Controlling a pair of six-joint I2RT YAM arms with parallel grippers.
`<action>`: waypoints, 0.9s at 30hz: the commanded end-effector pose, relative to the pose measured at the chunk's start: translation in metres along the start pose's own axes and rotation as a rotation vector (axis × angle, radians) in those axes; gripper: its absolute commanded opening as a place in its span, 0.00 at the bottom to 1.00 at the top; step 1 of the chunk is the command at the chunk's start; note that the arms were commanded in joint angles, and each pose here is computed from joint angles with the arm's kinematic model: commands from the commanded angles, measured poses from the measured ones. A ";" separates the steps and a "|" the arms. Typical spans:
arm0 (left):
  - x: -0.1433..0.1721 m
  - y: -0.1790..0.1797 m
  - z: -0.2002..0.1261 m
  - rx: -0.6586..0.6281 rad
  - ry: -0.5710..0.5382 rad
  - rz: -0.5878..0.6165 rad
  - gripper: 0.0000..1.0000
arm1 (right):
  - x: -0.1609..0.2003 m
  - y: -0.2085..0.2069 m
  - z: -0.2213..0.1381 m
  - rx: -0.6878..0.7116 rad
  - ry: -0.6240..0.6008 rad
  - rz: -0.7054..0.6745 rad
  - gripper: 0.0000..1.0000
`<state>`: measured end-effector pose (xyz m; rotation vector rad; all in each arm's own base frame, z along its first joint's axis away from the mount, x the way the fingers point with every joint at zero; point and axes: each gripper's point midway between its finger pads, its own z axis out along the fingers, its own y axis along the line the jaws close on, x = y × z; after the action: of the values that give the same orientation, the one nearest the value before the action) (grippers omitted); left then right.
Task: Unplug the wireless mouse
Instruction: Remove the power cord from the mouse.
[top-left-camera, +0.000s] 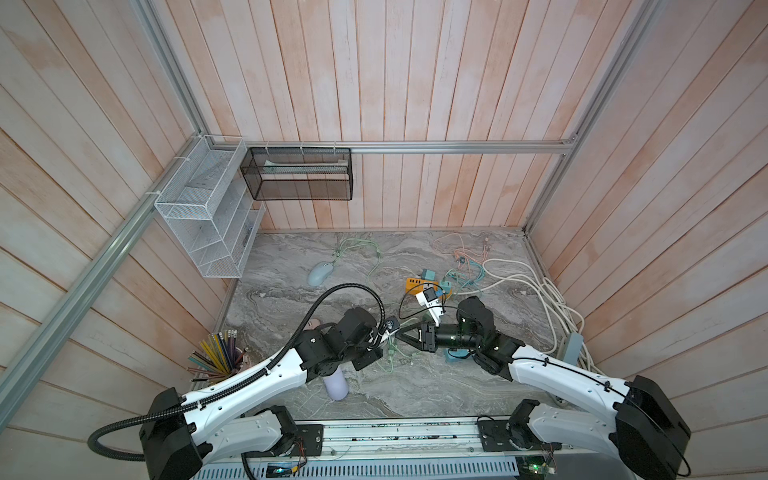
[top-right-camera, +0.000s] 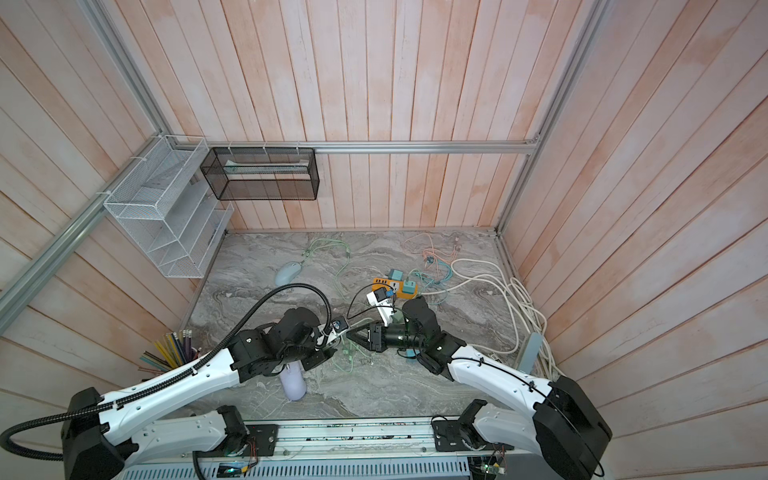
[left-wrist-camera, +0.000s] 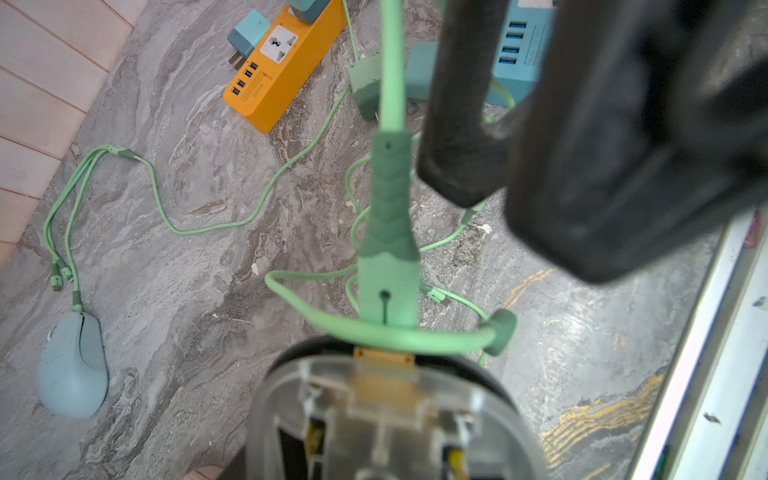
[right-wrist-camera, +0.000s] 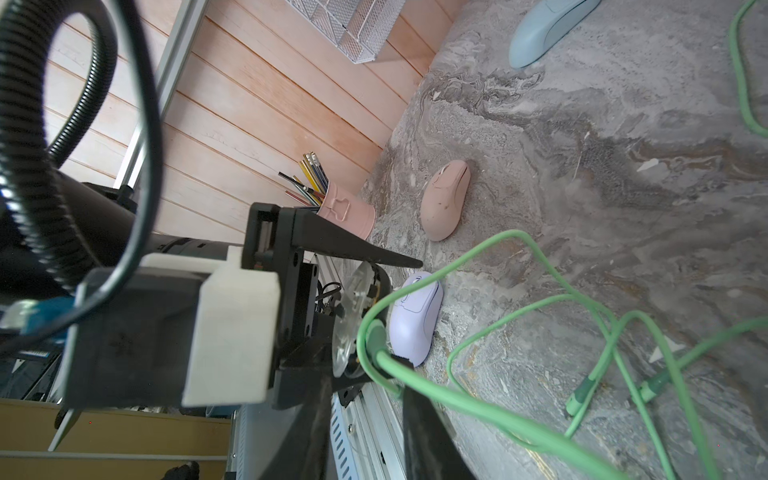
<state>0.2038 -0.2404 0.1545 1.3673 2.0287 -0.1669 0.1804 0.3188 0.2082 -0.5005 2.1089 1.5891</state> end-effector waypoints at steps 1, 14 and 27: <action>-0.020 0.004 -0.006 -0.011 -0.060 -0.004 0.54 | -0.002 0.005 0.002 -0.015 -0.008 0.011 0.31; -0.022 -0.001 -0.004 0.017 -0.072 -0.007 0.54 | -0.016 0.011 0.010 -0.060 -0.043 0.011 0.12; -0.015 -0.004 0.001 0.027 -0.044 0.007 0.54 | -0.026 0.003 0.006 0.008 -0.085 0.010 0.20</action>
<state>0.2037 -0.2450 0.1518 1.3767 2.0272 -0.1816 0.1940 0.3264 0.2085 -0.4256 2.1014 1.6012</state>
